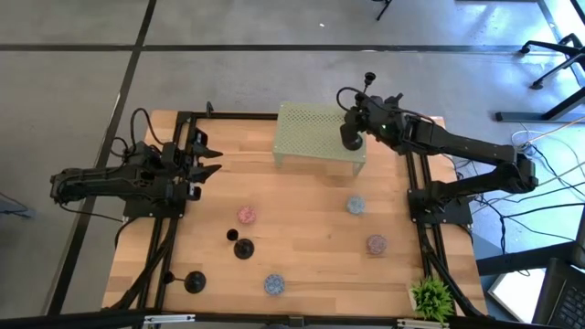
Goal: Pick & Place candle stick holders
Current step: Put the black candle holder on the shelf aligned with the other black candle holder
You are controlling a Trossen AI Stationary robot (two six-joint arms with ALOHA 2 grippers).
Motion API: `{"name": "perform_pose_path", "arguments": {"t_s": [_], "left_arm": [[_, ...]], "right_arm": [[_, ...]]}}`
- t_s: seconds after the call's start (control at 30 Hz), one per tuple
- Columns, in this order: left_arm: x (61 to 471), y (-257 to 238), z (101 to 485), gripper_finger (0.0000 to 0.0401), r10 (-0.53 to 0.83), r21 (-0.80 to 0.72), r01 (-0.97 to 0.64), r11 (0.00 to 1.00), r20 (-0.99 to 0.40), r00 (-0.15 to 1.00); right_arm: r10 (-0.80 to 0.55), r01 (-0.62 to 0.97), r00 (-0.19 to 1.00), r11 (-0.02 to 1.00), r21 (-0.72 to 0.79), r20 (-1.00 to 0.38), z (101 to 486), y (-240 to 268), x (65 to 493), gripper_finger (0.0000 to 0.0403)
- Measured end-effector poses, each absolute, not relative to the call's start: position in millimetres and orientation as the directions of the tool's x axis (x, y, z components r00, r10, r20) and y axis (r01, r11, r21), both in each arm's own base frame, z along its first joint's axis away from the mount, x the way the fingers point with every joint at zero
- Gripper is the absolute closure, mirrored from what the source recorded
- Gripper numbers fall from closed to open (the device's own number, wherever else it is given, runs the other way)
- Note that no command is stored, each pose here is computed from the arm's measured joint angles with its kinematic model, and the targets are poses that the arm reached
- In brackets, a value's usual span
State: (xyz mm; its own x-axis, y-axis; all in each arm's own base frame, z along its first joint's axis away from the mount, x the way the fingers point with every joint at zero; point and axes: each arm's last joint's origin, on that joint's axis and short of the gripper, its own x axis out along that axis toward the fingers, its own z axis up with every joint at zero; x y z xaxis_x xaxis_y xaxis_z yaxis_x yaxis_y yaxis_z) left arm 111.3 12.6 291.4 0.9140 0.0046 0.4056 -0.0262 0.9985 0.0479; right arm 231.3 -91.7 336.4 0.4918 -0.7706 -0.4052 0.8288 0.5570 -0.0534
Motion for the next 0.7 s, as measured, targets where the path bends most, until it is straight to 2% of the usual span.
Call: {"name": "perform_pose_path", "arguments": {"t_s": [0.4,0.7], "left_arm": [[111.5,12.6,291.0,0.0258,0.004,0.037,-0.021,0.999,0.402,0.916],[111.6,12.6,290.8,0.0258,0.004,0.037,-0.020,0.999,0.400,0.916]], "right_arm": [[-0.761,0.813,0.503,0.578,-0.076,-0.409,336.3,-91.7,231.7,0.0386],[-0.734,0.787,0.530,0.612,-0.075,-0.425,334.8,-90.9,232.3,0.0324]]}}
